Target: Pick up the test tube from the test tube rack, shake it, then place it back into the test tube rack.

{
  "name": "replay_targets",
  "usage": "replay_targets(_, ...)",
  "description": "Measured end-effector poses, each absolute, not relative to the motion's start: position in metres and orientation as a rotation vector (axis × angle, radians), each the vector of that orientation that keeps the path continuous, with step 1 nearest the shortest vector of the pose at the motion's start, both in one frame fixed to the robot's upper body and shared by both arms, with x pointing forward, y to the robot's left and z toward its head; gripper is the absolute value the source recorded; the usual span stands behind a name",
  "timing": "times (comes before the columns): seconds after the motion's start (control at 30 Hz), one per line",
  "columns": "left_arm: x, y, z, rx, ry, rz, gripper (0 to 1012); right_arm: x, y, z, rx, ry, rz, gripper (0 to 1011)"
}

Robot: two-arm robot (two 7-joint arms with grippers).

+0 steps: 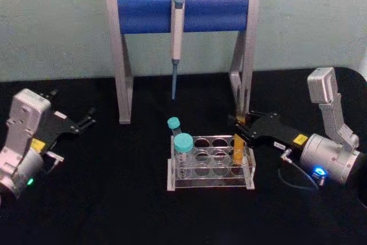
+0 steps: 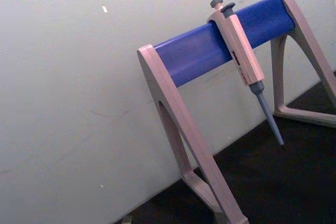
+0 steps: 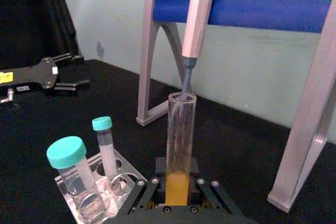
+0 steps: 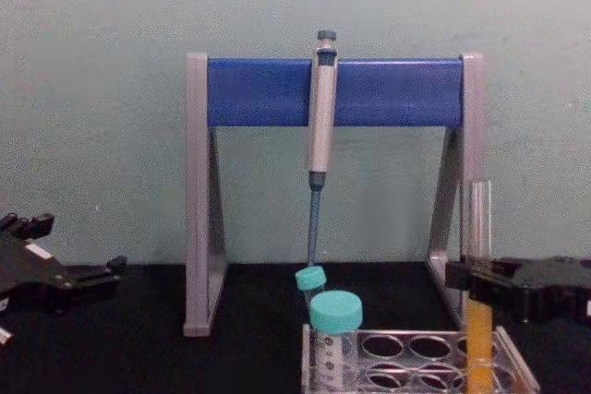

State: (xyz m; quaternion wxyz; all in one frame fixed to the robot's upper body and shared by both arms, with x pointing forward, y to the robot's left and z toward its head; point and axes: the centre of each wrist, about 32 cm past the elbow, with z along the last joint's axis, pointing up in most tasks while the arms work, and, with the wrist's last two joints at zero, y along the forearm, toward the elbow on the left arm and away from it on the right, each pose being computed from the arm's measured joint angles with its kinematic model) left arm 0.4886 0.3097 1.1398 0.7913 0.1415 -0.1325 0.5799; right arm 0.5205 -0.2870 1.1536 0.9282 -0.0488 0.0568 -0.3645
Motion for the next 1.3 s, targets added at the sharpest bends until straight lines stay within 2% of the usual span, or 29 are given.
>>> replay_targets(0.73,0.489,0.310,1.140,0.304,-0.285,1.248,1001,0.504,-0.282,1.161,-0.069,0.009,-0.733,230)
replay_targets(1.3,0.489,0.310,1.140,0.304,-0.285,1.248,1001,0.504,-0.283,1.191,-0.002,-0.086,-0.714,232)
